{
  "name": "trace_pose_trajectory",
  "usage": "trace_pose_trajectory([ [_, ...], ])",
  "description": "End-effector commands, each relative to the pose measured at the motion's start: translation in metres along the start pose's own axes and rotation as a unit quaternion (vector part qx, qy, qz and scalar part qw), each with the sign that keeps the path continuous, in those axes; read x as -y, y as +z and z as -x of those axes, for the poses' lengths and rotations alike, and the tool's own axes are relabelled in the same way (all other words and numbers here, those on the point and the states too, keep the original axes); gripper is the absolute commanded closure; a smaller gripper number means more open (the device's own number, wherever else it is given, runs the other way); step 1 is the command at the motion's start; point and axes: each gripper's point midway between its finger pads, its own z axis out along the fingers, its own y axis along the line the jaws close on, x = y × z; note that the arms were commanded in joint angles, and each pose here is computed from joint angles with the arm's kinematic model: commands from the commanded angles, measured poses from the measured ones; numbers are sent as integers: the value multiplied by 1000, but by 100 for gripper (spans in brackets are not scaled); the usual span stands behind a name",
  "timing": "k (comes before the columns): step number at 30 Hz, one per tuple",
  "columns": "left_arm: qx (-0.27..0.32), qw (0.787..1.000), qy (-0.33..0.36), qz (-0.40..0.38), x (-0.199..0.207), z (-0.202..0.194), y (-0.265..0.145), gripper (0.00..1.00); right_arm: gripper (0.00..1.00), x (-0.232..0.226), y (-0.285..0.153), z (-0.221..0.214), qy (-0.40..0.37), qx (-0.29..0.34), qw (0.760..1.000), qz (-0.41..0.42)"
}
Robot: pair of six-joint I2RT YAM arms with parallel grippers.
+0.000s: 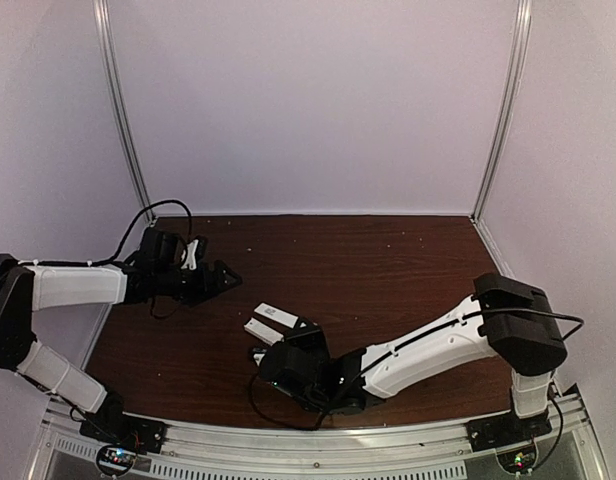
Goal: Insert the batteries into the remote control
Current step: Turn over the battery cover.
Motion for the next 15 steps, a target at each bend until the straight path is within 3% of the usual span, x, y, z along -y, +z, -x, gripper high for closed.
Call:
trace_pose_trajectory([
  [1,-3,999,20,-31,6,1,5,8,100,4,1,9,-4,-19,1000,-15],
  [15,-48,997,21,-57,-2,-27,22,20,100,-27,13,31,-31,-27,999,2],
])
